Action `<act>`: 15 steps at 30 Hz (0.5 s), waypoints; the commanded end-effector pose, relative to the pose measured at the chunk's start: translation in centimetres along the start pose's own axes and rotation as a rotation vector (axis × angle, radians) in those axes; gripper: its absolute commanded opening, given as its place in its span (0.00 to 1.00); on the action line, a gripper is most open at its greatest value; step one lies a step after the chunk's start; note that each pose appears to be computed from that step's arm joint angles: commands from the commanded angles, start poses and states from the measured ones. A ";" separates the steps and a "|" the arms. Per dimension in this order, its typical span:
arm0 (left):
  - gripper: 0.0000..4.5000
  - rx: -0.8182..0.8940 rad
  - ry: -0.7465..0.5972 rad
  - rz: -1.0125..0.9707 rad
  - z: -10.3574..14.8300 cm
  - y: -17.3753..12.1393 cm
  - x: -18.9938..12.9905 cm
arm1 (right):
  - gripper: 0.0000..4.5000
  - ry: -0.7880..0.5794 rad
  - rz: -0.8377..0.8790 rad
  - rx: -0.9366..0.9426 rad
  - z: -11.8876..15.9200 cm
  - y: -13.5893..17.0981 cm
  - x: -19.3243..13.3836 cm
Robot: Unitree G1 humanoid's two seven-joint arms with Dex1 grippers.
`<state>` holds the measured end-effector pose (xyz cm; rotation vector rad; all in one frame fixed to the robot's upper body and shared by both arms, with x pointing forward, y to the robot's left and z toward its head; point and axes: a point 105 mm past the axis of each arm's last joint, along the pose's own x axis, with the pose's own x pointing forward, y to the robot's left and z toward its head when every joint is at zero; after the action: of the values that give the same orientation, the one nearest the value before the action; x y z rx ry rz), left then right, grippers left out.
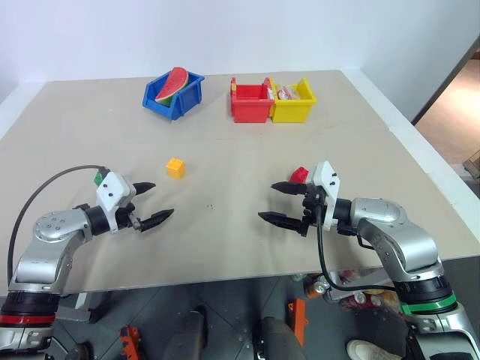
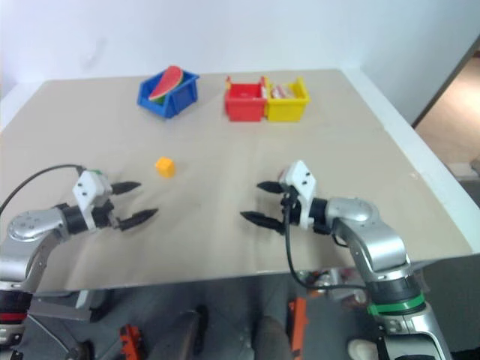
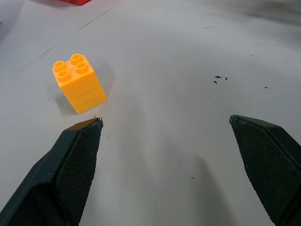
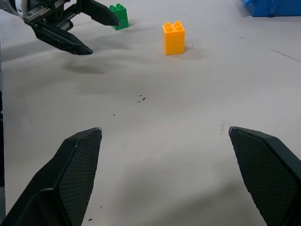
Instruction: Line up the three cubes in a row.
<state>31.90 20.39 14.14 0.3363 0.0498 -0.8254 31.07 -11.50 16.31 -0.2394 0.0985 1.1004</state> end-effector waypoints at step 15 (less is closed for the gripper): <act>0.99 -0.053 -0.128 -0.052 2.4 -2.5 0.0 | 1.00 -0.079 -0.028 0.023 1.6 1.0 0.3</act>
<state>30.53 18.85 14.47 0.2597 -0.0023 -0.8504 30.62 -10.60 15.96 -0.1642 0.1128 1.0720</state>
